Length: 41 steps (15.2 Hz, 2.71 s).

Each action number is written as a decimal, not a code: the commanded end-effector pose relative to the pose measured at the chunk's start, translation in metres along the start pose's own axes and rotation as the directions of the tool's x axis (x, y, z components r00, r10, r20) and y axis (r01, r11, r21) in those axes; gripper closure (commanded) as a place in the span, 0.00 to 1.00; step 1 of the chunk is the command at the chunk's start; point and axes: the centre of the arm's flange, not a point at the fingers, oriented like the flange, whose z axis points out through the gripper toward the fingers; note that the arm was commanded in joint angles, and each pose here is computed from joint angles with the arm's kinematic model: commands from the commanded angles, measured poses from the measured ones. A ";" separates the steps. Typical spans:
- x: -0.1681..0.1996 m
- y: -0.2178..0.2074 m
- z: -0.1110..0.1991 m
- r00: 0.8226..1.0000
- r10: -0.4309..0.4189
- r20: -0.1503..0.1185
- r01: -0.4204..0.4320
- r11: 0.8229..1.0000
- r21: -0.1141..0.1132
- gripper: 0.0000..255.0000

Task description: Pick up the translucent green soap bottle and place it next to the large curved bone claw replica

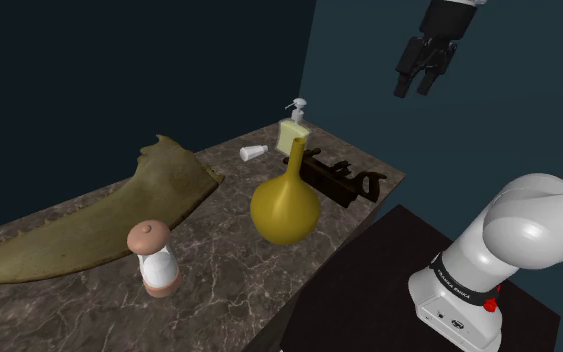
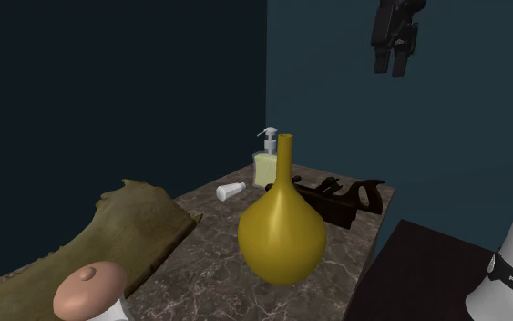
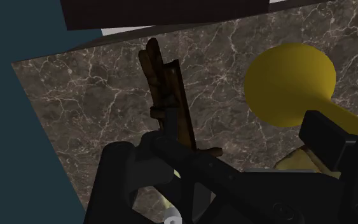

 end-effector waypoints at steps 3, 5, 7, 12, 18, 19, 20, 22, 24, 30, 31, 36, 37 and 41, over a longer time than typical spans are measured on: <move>0.017 0.005 0.017 1.000 -0.011 -0.015 0.011 1.000 0.001 0.00; 0.034 0.011 0.034 0.999 -0.022 -0.030 0.022 1.000 0.002 0.00; 0.052 0.016 0.051 0.998 -0.033 -0.045 0.033 0.999 0.002 0.00; 0.097 0.027 0.091 0.995 -0.060 -0.082 0.060 0.998 0.003 0.00; 0.154 0.040 0.138 0.988 -0.092 -0.127 0.093 0.996 0.002 0.00; 0.164 0.041 0.145 0.986 -0.098 -0.135 0.099 0.995 0.002 0.00; 0.174 0.043 0.153 0.984 -0.103 -0.142 0.104 0.995 0.002 0.00; 0.194 0.047 0.167 0.981 -0.114 -0.157 0.115 0.993 0.001 0.00; 0.214 0.050 0.181 0.977 -0.124 -0.172 0.126 0.992 0.000 0.00; 0.275 0.058 0.223 0.964 -0.156 -0.216 0.159 0.987 -0.004 0.00; 0.286 0.059 0.229 0.962 -0.161 -0.223 0.164 0.986 -0.004 0.00; 0.301 0.059 0.256 0.959 -0.166 -0.230 0.169 0.986 -0.005 0.00; 0.302 0.059 0.261 0.959 -0.166 -0.230 0.169 0.986 -0.005 0.00; 0.305 0.059 0.274 0.959 -0.166 -0.230 0.169 0.986 -0.005 0.00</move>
